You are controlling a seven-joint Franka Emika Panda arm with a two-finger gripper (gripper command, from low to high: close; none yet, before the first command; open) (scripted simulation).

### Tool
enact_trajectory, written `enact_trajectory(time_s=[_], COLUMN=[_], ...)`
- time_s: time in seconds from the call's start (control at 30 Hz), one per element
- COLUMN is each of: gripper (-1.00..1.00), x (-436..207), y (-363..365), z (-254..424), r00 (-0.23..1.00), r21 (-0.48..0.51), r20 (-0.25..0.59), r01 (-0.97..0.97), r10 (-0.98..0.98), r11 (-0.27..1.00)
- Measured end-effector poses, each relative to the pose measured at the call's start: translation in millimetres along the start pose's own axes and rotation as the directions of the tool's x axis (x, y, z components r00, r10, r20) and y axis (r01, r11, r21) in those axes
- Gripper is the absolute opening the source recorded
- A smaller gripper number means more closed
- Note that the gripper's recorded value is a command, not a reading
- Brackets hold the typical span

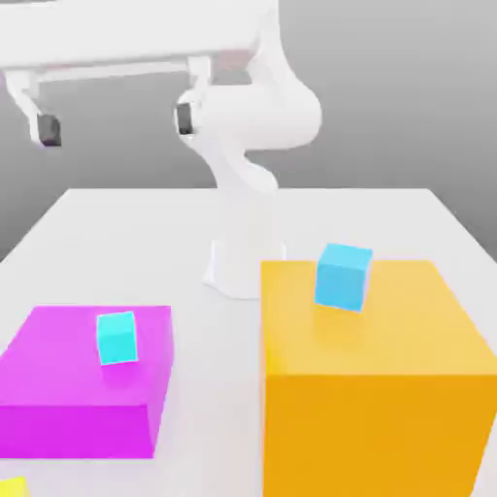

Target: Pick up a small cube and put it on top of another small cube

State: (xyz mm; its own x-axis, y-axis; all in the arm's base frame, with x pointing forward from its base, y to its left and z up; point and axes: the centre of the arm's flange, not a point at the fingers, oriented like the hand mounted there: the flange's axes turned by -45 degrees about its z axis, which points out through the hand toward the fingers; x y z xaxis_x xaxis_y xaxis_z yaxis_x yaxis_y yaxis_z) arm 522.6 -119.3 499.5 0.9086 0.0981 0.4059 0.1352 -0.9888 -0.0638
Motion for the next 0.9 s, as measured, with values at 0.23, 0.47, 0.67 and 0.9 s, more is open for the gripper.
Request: enact_trajectory(time_s=[0.23,0.47,0.67,0.9], gripper=[0.0,0.0,0.0,-1.0], x=[-23,-63,-119,-148], y=[63,114,164,174], z=[102,187,258,315], r00=[0.99,0.961,0.911,0.902], r21=[0.008,0.005,-0.004,-0.003], r20=[0.138,0.267,0.394,0.41], r01=[0.029,0.077,0.138,0.147], r10=[-0.03,-0.076,-0.125,-0.133], r11=[1.0,0.997,0.99,0.989])
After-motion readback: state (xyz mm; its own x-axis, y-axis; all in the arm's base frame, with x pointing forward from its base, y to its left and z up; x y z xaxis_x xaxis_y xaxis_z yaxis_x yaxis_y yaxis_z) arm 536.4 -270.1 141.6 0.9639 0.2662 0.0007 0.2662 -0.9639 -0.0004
